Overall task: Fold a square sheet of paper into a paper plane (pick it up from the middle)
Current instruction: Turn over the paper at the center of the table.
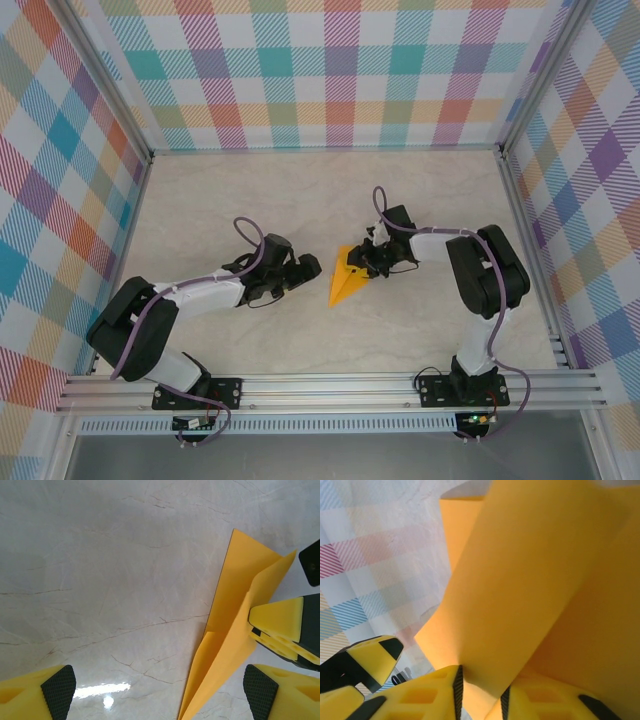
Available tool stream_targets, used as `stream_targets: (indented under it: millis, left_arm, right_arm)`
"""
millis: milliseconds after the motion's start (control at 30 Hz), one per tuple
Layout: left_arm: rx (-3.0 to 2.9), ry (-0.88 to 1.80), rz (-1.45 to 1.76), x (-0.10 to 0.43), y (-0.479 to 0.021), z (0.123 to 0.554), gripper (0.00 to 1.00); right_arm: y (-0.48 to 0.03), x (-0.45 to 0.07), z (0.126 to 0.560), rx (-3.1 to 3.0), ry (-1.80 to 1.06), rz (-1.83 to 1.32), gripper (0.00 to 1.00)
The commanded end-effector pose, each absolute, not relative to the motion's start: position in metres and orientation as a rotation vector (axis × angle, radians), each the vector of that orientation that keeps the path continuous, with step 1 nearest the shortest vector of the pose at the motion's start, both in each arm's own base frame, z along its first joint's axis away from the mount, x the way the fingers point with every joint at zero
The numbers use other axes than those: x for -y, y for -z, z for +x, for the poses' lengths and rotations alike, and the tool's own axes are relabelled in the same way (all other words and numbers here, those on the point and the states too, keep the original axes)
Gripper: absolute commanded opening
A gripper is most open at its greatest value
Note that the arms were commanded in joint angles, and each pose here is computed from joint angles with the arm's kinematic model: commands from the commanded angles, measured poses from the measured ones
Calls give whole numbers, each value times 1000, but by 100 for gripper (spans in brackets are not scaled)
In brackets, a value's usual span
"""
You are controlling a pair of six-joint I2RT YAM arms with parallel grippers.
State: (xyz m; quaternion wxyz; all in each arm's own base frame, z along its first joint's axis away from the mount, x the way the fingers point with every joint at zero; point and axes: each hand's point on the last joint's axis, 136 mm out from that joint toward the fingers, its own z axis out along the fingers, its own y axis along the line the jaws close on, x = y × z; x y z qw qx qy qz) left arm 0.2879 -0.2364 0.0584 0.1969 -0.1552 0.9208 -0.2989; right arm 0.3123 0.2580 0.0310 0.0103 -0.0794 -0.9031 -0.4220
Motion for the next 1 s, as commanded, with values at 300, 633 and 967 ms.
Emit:
stream_targets:
  millis: [300, 633, 967]
  left_arm:
    - [-2473, 1202, -441, 244, -100, 292, 93]
    - [-2241, 1620, -310, 278, -169, 298, 94]
    - [-2123, 1699, -247, 287, -193, 309, 74]
  right_arm:
    - [-122, -286, 334, 2750, 1749, -80, 8]
    - [-203, -303, 340, 2536, 2016, 76, 9]
    - [-208, -307, 331, 2431, 2018, 100, 11]
